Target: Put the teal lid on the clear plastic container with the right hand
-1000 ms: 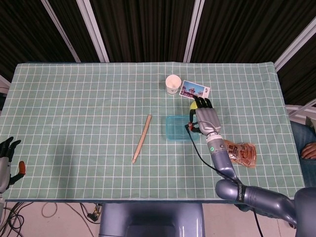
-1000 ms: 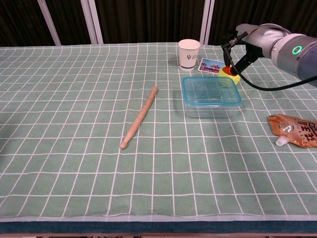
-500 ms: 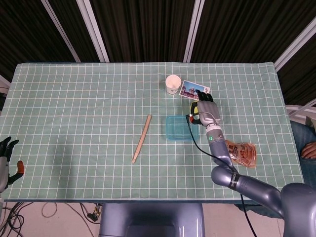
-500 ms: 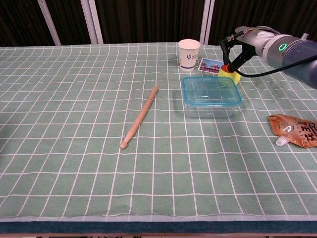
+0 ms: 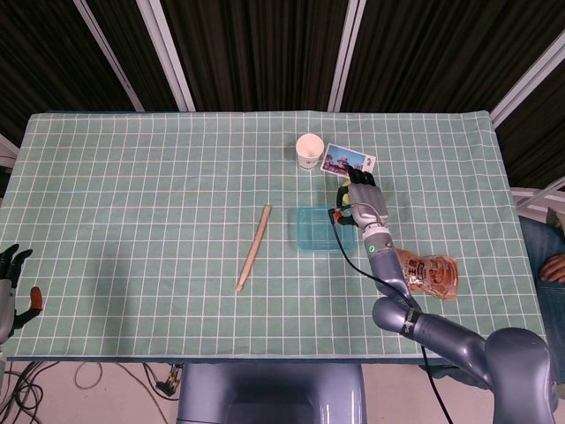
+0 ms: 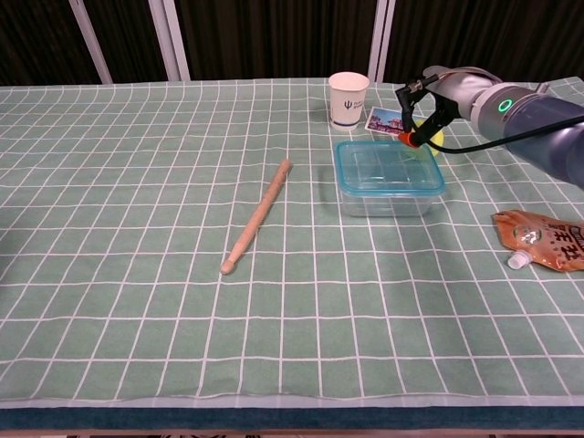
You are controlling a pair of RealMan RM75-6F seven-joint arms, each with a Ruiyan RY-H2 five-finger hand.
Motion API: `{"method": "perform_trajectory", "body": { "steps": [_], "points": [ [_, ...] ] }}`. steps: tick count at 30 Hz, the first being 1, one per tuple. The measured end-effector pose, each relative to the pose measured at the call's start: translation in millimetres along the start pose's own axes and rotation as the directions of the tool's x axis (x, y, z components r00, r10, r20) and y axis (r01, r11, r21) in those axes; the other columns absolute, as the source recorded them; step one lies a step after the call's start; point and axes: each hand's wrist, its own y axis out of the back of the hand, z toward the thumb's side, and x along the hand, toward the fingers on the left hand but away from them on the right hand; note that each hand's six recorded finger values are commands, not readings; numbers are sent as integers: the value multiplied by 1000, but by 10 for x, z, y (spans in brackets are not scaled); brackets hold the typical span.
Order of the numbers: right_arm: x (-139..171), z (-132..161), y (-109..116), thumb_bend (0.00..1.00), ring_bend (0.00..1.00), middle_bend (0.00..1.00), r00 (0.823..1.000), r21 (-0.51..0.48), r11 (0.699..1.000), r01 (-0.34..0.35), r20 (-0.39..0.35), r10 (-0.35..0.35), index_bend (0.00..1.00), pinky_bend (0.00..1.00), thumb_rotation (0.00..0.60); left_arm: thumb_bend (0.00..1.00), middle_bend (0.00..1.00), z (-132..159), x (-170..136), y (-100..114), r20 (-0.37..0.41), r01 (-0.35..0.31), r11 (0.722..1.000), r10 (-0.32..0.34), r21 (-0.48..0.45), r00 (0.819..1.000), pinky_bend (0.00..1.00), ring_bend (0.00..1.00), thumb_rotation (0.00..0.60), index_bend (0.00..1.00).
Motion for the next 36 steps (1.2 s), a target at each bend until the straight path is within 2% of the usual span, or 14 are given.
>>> {"method": "perform_trajectory", "body": {
  "steps": [12, 36],
  "points": [
    [-64, -110, -89, 641, 0, 53, 999, 22, 1000, -20, 34, 19, 708, 0, 600, 568, 0, -4, 8, 9, -4, -1, 1000, 1, -4, 1000, 0, 0, 600, 114],
    [-35, -62, -220, 641, 0, 52, 997, 85, 994, -74, 20, 72, 717, 0, 600, 568, 0, 3, 10, 17, -3, -3, 1000, 3, -5, 1000, 0, 0, 600, 114]
  ]
}}
